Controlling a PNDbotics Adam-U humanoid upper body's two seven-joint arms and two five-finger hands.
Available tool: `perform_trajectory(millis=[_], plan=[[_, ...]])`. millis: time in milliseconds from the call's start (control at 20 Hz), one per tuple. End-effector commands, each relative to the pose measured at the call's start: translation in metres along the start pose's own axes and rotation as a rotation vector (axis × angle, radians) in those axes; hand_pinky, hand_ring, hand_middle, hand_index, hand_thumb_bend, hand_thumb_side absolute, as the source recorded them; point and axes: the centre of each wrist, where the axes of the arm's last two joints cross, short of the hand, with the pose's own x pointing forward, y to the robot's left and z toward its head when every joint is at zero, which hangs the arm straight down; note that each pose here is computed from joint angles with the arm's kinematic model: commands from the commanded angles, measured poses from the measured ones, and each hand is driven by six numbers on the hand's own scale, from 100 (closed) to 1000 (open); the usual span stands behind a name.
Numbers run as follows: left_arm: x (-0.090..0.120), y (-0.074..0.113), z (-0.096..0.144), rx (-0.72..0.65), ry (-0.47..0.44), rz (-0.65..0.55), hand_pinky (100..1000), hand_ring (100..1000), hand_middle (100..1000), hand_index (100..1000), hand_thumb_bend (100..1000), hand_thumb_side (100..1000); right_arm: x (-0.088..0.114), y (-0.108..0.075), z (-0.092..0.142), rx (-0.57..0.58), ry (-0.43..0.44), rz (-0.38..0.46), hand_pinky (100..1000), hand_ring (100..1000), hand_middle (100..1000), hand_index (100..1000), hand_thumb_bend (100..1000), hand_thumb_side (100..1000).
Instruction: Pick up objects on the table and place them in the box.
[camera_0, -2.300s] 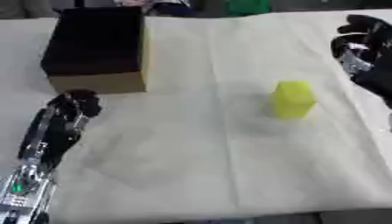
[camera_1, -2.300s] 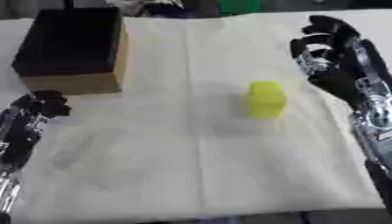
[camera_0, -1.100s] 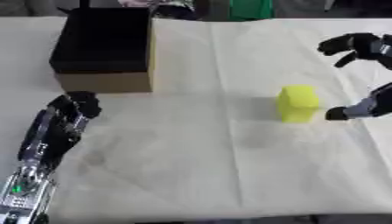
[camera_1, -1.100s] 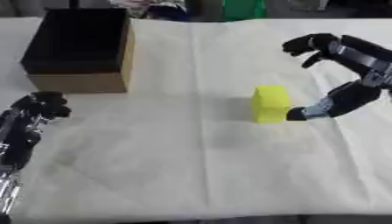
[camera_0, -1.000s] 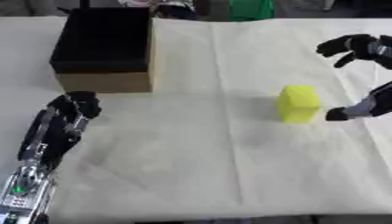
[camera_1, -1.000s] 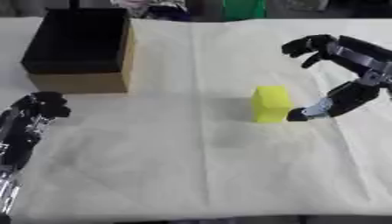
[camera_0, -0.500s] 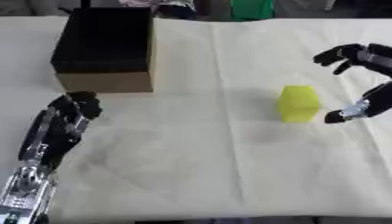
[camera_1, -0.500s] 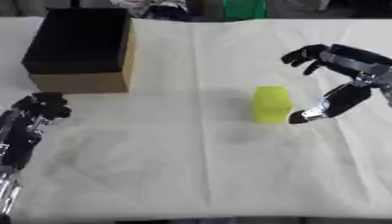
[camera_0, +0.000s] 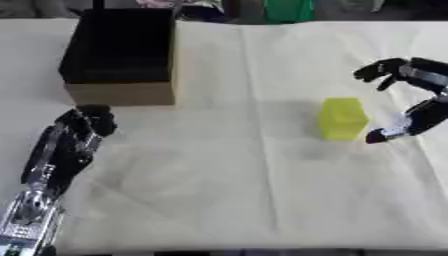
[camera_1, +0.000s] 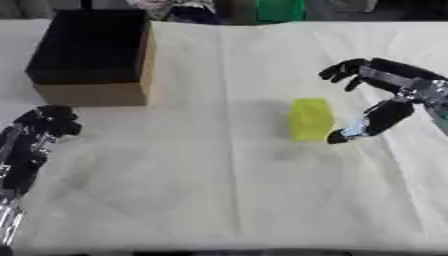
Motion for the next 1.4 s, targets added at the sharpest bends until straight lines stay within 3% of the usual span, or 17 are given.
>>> perform_trajectory(millis=[50,1050,1400], plan=[[0.005,0.005,-0.001,-0.006,-0.015,-0.023,668,613,594,707,486,570,-0.001,-0.009,-0.001,-0.006,0.008,0.036,769,885,848,930,741,334],[0.007,0.004,-0.004,-0.007,-0.024,-0.019,668,612,593,706,485,569,-0.021,0.011,-0.027,-0.007,0.058,0.075,768,870,795,910,751,336],[0.007,0.004,-0.004,-0.008,-0.025,-0.018,668,612,593,706,485,570,-0.022,0.013,-0.028,-0.06,0.058,0.13,751,818,624,846,721,314]])
